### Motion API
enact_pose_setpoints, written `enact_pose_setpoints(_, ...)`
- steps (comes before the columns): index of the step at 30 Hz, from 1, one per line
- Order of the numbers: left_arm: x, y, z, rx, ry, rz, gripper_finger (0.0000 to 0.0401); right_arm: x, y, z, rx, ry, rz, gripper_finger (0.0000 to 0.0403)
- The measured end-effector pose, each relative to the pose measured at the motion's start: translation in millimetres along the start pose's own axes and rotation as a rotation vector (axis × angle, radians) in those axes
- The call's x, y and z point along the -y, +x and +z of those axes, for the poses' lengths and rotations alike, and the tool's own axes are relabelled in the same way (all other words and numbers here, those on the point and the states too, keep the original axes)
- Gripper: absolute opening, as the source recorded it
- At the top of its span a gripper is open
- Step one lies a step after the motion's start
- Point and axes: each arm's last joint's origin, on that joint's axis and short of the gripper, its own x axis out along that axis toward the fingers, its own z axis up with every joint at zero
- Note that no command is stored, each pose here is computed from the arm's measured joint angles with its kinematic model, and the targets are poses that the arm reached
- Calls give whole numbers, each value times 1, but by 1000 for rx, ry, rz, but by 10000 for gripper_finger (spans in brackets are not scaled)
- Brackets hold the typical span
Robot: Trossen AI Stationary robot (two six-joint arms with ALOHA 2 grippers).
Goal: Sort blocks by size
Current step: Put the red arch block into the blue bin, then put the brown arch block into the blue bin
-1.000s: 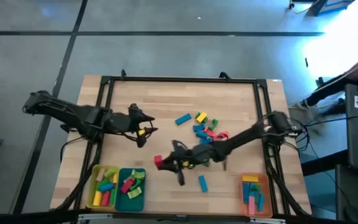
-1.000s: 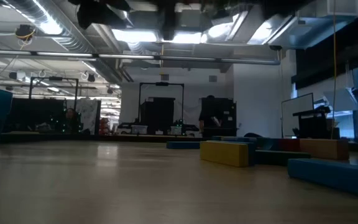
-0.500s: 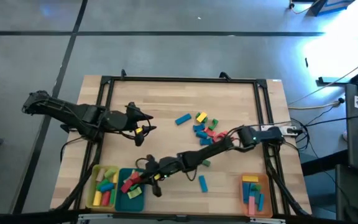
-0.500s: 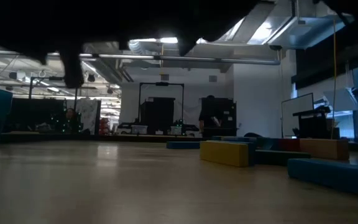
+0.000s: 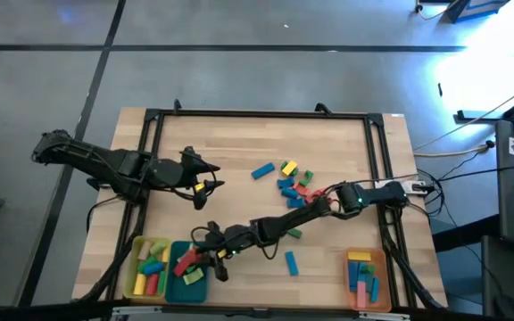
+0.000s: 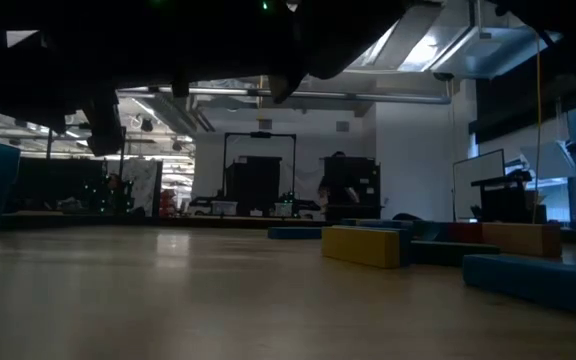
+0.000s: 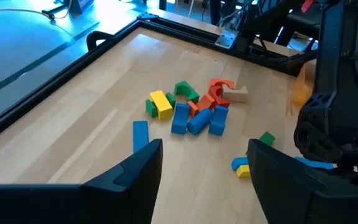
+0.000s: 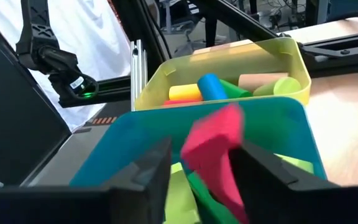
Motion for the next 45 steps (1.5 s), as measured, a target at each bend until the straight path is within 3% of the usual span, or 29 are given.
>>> enact_pose_setpoints(6, -1, 0, -2, -17, 11, 8, 214, 0, -2, 3, -23, 2, 48, 202)
enact_pose_setpoints(13, -1, 0, -2, -16, -31, 10, 214, 4, -15, 22, -179, 30, 138, 208)
enact_pose_setpoints(27, -1, 0, -2, -15, -35, 9, 214, -12, -84, 52, -709, -91, -44, 209)
enact_pose_setpoints(34, -1, 0, -2, -16, -35, 8, 214, -15, -131, 60, -1016, -107, -216, 209)
enact_pose_setpoints(45, -1, 1, -3, -14, -36, 7, 214, -23, -195, 69, -1099, -33, -355, 209)
